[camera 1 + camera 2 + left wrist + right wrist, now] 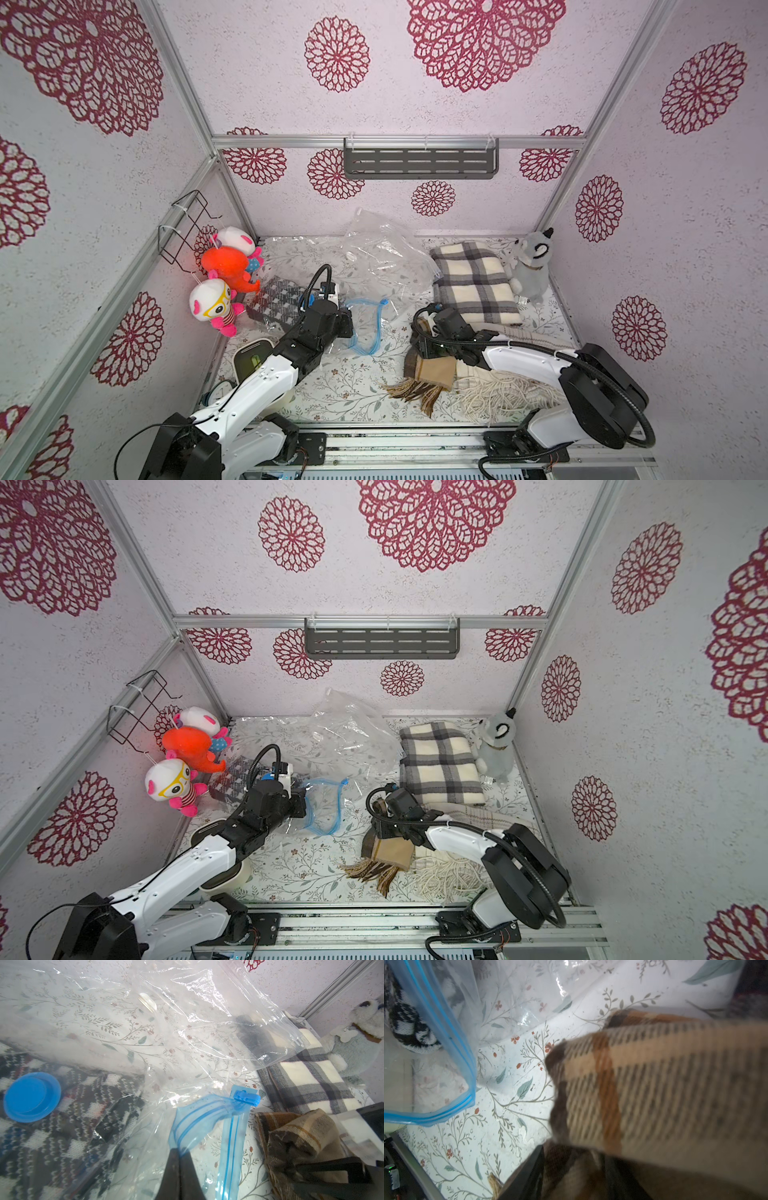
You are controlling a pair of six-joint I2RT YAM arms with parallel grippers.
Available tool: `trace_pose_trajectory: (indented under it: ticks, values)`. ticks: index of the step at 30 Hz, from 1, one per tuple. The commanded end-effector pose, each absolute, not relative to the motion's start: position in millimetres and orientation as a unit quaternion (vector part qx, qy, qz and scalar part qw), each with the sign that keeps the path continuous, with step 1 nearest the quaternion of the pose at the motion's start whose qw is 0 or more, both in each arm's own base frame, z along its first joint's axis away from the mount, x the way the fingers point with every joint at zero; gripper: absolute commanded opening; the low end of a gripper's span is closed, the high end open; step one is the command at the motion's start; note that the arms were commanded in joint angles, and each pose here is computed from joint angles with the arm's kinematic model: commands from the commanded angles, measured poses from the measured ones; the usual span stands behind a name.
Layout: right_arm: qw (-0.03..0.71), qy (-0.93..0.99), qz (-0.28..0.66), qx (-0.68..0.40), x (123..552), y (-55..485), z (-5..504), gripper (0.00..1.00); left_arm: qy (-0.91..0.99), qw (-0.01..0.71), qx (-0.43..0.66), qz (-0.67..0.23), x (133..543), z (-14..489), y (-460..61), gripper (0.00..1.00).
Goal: Take the scarf out of the vacuum bag
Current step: Move the scarf to the center of the board, then take out the scarf from the vacuum bag.
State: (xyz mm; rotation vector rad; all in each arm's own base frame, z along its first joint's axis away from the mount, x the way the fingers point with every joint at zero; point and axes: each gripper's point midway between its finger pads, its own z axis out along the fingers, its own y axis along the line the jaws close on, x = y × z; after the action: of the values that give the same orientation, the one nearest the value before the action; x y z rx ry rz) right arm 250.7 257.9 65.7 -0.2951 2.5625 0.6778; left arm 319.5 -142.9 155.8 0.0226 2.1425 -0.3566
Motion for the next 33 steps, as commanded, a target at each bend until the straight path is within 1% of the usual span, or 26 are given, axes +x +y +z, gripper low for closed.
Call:
trace_pose_trajectory:
  ticks: [1,3,5,9,11,13,15,21,25,29,32,33]
  values:
    - [0.243,0.936,0.232,-0.109,249.5,239.6,75.7,0.5,0.862,0.477,0.018,-0.174,317.9,173.4,-152.6,0.0]
    - [0.258,0.925,0.253,-0.115,261.4,253.1,86.8,0.53,0.86,0.481,0.017,-0.17,318.6,177.1,-151.3,0.0]
    - [0.283,0.905,0.288,-0.138,269.6,279.3,109.7,0.57,0.86,0.481,0.017,-0.167,319.9,179.6,-151.3,0.0]
    - [0.333,0.864,0.349,-0.143,290.0,321.6,160.1,0.56,0.86,0.486,0.022,-0.151,323.3,183.8,-147.3,0.0]
    - [0.335,0.847,0.384,-0.154,293.6,348.9,171.9,0.56,0.859,0.491,0.017,-0.145,327.6,193.6,-143.2,0.0]
    - [0.326,0.829,0.423,-0.167,294.3,380.7,178.4,0.56,0.852,0.496,0.02,-0.166,328.6,208.6,-149.2,0.0]
    - [0.316,0.819,0.445,-0.177,297.2,409.7,178.8,0.55,0.846,0.497,0.028,-0.189,327.5,220.6,-157.5,0.0]
    - [0.295,0.809,0.483,-0.157,315.2,463.1,158.6,0.55,0.844,0.498,0.032,-0.195,333.5,227.4,-163.6,0.0]
    - [0.304,0.817,0.469,-0.14,339.2,488.5,143.3,0.56,0.835,0.501,0.041,-0.222,331.0,237.2,-172.3,0.0]
    - [0.313,0.804,0.493,-0.115,352.4,502.5,129.7,0.64,0.822,0.505,0.048,-0.26,327.0,244.5,-184.3,0.0]
    - [0.321,0.791,0.508,-0.112,354.4,511.4,127.3,0.73,0.821,0.506,0.048,-0.26,328.2,245.1,-186.0,0.0]
    - [0.319,0.789,0.514,-0.111,351.9,514.7,125.6,0.75,0.82,0.507,0.046,-0.26,329.4,245.2,-186.3,0.0]
